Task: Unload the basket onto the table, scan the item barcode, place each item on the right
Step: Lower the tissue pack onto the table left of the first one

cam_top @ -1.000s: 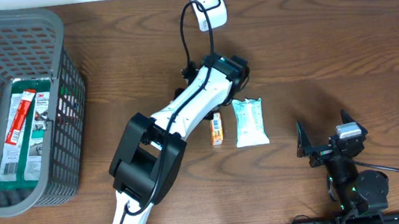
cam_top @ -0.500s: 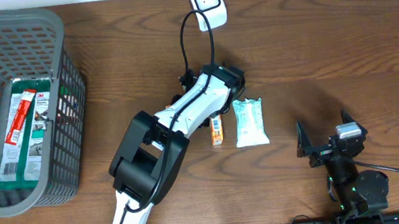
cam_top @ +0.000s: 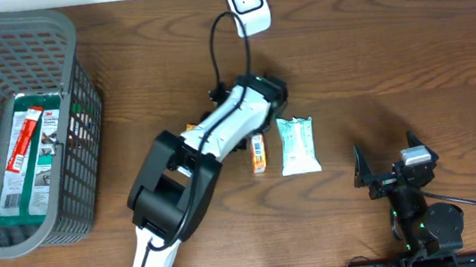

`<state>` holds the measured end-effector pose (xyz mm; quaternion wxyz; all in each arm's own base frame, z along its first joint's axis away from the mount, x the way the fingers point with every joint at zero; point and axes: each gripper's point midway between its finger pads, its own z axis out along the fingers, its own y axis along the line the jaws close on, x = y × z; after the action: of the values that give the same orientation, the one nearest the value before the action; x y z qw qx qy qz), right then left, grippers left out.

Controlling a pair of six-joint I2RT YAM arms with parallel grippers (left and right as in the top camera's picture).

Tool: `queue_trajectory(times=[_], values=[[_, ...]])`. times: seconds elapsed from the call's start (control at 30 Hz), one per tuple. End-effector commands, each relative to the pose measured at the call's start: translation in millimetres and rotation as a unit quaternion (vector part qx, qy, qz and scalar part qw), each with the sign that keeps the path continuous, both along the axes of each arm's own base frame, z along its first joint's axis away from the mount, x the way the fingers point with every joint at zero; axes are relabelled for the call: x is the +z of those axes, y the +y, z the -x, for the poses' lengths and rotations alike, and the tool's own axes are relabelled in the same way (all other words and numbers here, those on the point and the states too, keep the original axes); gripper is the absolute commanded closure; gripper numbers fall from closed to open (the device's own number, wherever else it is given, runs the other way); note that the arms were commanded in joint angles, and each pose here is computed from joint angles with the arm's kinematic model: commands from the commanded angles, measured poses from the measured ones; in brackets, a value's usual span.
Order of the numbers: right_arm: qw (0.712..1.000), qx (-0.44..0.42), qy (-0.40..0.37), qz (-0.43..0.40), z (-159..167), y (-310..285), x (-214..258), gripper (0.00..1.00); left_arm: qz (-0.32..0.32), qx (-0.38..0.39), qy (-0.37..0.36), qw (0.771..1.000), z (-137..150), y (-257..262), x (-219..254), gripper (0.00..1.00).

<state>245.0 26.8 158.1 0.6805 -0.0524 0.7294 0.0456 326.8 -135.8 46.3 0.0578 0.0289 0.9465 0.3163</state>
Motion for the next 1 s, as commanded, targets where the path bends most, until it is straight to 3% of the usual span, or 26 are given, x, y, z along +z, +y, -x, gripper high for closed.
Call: queue_trajectory(times=[0.0, 0.17, 0.37, 0.6, 0.8, 0.97], values=[[1.000, 0.005, 0.001, 0.002, 0.4, 2.7, -1.1, 0.01, 0.043, 0.045, -0.026, 0.998, -17.6, 24.1, 30.9, 0.62], [1.000, 0.005, 0.001, 0.002, 0.4, 2.7, -1.1, 0.01, 0.218, 0.036, 0.027, 0.975, -23.1, 23.6, 49.1, 0.60], [1.000, 0.005, 0.001, 0.002, 0.4, 2.7, -1.1, 0.01, 0.440, -0.020, 0.090, 0.893, -24.3, 15.2, 65.3, 0.51], [1.000, 0.005, 0.001, 0.002, 0.4, 2.7, -1.1, 0.01, 0.532, -0.042, 0.100, 0.840, -23.5, 37.3, 45.6, 0.51], [1.000, 0.005, 0.001, 0.002, 0.4, 2.7, -1.1, 0.01, 0.552, -0.065, 0.101, 0.825, -12.7, 33.3, 9.2, 0.51], [1.000, 0.005, 0.001, 0.002, 0.4, 2.7, -1.1, 0.01, 0.551, -0.073, 0.092, 0.826, -8.7, 32.4, -13.4, 0.51]])
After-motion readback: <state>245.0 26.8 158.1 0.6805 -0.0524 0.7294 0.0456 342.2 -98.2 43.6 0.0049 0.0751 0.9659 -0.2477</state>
